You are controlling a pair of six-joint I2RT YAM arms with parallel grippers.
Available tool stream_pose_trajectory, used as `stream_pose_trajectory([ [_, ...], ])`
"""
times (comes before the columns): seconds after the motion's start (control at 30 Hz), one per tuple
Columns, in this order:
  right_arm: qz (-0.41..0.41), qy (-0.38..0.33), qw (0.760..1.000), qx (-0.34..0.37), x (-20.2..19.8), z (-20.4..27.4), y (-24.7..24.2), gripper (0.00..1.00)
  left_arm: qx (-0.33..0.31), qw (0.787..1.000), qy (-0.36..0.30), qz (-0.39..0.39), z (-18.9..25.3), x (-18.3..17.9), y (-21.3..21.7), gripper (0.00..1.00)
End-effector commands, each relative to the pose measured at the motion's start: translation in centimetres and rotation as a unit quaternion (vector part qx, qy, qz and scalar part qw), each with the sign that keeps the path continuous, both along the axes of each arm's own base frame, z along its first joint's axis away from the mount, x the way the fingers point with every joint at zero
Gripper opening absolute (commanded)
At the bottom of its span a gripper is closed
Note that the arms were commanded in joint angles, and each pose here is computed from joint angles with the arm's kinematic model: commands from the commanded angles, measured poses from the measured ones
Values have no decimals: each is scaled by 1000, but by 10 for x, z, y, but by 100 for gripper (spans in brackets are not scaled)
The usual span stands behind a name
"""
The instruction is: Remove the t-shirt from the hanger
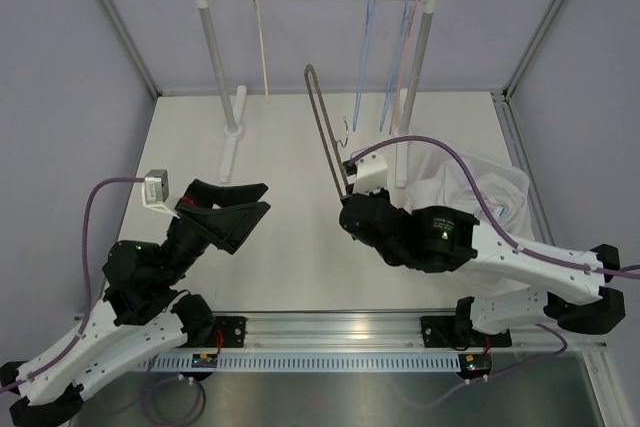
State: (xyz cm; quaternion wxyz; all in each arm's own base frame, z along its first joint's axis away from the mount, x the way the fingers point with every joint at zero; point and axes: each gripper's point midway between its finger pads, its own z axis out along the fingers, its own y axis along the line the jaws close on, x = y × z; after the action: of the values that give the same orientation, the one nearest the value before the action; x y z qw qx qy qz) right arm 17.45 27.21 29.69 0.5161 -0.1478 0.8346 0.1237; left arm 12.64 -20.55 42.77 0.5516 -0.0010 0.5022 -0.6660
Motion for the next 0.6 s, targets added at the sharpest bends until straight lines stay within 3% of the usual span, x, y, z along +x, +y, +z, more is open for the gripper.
stream_pose_trajectory([
  [0.0,29,29,998,-47,14,1,-6,0,149,987,21,55,-53,3,18,99],
  [0.27,43,18,997,-58,78,34,3,0,216,963,29,161,-90,-12,98,99],
  [0.57,28,19,995,-96,170,33,25,0,218,957,12,191,-109,-17,119,99],
])
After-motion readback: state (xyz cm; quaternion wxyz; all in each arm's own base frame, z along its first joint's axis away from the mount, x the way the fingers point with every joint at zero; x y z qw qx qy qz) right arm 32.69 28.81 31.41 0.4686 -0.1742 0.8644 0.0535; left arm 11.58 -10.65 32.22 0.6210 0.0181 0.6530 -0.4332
